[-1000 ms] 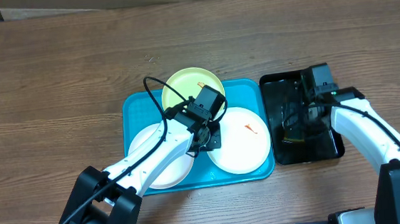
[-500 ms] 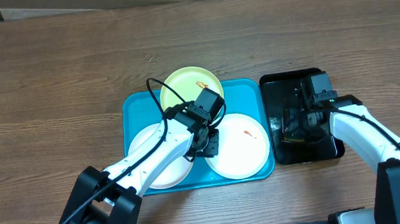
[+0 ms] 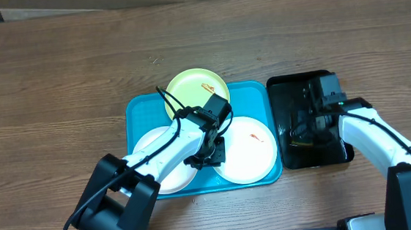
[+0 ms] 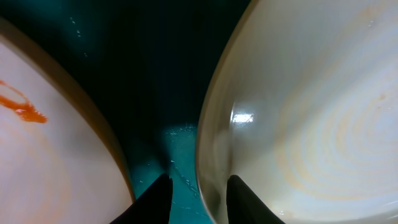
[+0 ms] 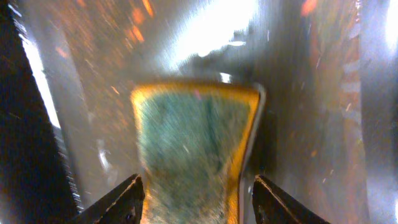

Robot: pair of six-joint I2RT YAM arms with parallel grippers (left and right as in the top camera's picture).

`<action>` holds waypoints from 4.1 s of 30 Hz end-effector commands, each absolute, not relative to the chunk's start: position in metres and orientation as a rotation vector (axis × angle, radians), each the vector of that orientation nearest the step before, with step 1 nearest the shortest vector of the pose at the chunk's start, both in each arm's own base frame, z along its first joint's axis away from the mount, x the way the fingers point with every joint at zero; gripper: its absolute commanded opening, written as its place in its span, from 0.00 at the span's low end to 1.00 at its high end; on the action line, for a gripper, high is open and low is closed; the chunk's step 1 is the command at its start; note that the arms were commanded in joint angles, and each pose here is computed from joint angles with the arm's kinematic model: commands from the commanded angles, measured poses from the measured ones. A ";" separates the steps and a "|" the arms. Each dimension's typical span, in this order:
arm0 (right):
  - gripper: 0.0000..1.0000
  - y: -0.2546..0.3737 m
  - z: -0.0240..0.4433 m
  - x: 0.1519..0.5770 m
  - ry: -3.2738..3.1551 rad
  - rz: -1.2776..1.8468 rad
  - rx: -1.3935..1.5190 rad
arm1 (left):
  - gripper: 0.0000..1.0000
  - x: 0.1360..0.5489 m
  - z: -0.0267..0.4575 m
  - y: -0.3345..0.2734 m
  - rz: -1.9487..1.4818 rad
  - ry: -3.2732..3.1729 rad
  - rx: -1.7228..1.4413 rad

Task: Clean dirty plates on tray and stack at the side
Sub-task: 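Dip and swish the held sponge in the black tray water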

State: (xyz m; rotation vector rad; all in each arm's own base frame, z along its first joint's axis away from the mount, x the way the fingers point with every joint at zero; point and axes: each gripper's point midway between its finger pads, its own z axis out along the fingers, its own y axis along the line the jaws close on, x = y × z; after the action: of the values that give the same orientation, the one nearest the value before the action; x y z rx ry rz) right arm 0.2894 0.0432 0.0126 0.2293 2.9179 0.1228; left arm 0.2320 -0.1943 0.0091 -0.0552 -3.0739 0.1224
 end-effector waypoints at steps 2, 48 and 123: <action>0.05 0.043 0.002 0.269 2.980 0.131 0.275 | 0.33 0.235 0.010 -0.196 0.160 -3.058 -0.037; 1.00 0.043 0.011 0.291 2.901 0.134 0.296 | 0.13 0.261 0.014 -0.203 0.183 -3.167 -0.100; 0.04 0.086 0.090 0.297 2.993 0.201 0.200 | 0.04 0.258 0.013 -0.182 0.021 -3.166 0.133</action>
State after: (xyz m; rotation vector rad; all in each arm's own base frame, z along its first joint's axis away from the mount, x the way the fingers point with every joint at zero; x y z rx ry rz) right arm 0.2913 0.0558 0.0828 0.3411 2.9925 -0.0097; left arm 0.2514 -0.1843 0.0118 0.0956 -3.1461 0.0495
